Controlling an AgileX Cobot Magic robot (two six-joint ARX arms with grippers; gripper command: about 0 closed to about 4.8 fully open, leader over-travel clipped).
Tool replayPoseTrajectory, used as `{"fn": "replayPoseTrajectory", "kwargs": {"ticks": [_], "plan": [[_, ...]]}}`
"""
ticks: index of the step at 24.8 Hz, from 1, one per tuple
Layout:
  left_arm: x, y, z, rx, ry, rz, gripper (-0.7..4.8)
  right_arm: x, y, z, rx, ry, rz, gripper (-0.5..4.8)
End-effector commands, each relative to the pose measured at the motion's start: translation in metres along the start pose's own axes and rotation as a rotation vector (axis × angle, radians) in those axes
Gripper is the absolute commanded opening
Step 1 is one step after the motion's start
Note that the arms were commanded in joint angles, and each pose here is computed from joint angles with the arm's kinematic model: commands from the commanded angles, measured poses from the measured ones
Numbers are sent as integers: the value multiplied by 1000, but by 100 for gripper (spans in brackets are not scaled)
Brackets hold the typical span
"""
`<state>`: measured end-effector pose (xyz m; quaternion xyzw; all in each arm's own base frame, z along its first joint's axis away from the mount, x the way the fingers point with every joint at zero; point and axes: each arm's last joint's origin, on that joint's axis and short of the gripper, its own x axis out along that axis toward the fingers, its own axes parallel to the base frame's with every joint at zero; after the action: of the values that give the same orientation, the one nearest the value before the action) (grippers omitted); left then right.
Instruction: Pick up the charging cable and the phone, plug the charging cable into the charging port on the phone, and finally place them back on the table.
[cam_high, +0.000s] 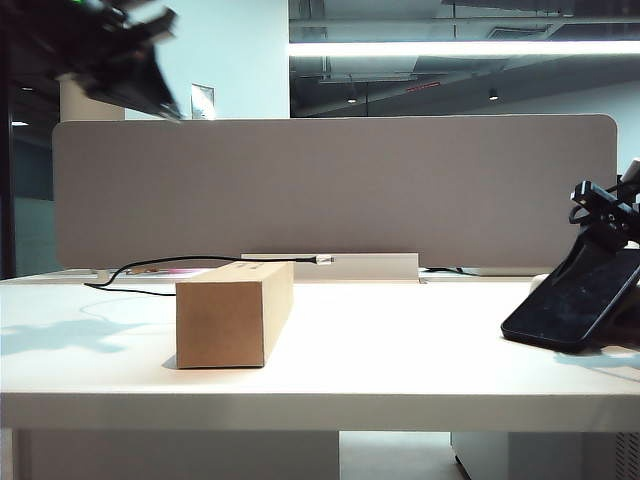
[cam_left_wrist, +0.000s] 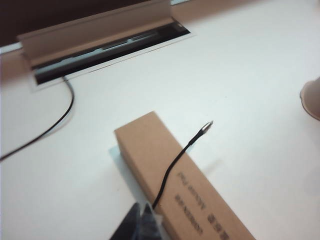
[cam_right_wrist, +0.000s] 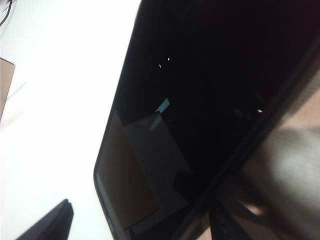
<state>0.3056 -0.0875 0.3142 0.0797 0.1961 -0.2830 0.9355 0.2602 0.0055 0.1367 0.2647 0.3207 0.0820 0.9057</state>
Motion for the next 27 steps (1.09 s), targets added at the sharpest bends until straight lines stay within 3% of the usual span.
{"fn": "replayPoseTrajectory", "kwargs": {"ticks": [1, 13, 14, 20, 22, 23, 25, 27], "plan": [[21, 0, 10, 82, 20, -24, -6, 0, 2, 3, 10, -26, 14, 373], [90, 12, 26, 103, 211, -92, 6, 11, 1, 3, 52, -26, 27, 368], [92, 13, 26, 107, 203, -90, 30, 14, -1, 3, 55, -17, 22, 368], [93, 13, 29, 127, 173, -85, 30, 27, -6, -2, 77, -29, 34, 367], [97, 11, 30, 158, 148, -95, 30, 31, -9, -5, 105, -21, 31, 345], [100, 8, 31, 193, 135, -102, 31, 32, -10, -7, 108, -12, 26, 296], [104, 3, 30, 231, 139, -113, 31, 33, -11, -7, 109, -9, 23, 255], [108, 0, 30, 261, 141, -125, 31, 33, -11, -6, 107, -14, 27, 245]]}}
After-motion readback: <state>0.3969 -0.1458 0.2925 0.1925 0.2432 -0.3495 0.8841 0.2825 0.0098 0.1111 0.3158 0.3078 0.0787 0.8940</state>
